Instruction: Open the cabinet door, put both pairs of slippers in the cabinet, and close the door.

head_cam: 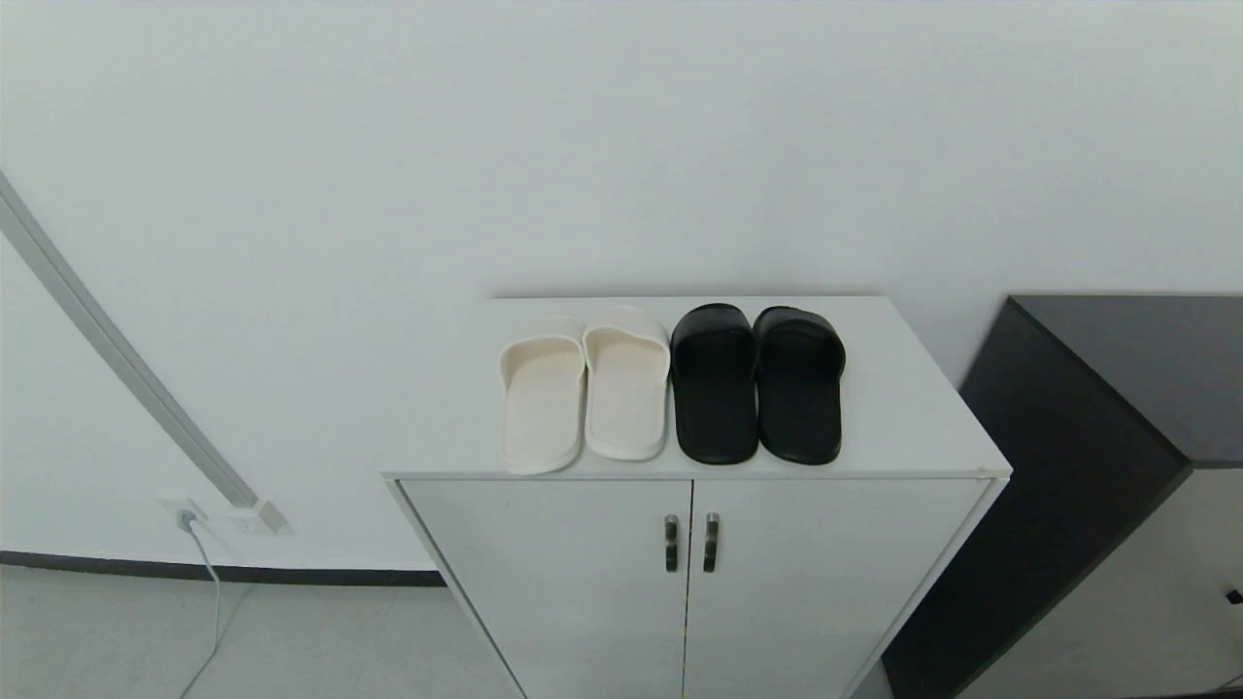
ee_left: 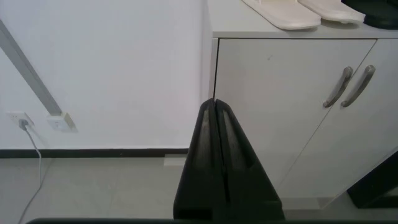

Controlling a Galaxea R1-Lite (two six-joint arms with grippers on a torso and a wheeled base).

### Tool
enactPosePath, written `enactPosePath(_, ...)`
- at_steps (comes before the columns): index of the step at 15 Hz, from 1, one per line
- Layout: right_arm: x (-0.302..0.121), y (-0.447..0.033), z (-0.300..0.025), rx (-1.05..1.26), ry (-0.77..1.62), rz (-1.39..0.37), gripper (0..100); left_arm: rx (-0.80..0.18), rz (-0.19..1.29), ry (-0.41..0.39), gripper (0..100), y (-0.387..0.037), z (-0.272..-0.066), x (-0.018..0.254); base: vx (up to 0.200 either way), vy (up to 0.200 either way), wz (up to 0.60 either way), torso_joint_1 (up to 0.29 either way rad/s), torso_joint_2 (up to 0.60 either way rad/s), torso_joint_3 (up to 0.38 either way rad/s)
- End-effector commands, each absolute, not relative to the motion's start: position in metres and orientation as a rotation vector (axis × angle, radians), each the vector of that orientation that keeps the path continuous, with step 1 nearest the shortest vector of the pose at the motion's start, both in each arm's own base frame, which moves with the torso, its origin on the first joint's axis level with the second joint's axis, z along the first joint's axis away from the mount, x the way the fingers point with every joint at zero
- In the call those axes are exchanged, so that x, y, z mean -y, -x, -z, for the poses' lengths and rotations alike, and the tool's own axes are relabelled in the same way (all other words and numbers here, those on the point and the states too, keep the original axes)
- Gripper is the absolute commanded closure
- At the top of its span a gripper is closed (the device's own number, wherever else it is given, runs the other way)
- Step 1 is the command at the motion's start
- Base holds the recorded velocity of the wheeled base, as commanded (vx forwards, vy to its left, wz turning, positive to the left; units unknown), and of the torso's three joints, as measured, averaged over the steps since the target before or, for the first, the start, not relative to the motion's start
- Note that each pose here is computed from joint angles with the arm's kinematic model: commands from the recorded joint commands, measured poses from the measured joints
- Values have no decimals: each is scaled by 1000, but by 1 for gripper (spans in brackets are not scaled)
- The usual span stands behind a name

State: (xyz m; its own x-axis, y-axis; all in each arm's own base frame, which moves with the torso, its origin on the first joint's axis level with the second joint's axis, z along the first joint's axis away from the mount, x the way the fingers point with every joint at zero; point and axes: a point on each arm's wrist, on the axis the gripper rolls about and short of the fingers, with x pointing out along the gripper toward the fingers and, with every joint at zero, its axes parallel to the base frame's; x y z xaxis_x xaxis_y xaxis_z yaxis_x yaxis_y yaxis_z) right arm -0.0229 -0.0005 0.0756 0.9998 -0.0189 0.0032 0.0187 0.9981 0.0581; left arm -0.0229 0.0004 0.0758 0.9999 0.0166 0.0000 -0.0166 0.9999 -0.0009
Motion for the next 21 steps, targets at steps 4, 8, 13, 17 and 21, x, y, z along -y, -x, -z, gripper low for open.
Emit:
enactPosePath(4, 0, 23, -76, 2, -38, 0, 0, 0, -32, -3, 100, 23, -76, -1, 0, 0, 0, 0, 0, 0)
enactPosePath(8, 2, 27, -156, -49, -143, -103, 0, -2, -41, -11, 100, 23, -75, -1, 0, 0, 0, 0, 0, 0)
enactPosePath(13, -7, -26, -163, -240, -88, -267, 0, 0, -41, -12, 100, 23, -76, -1, 0, 0, 0, 0, 0, 0)
enactPosePath(17, -29, -86, -177, -268, -58, -400, 0, -2, -40, -15, 100, 23, -75, -1, 0, 0, 0, 0, 0, 0)
enactPosePath(21, -79, -115, -199, -203, -119, -456, 0, -2, -43, -26, 100, 23, -75, -1, 0, 0, 0, 0, 0, 0)
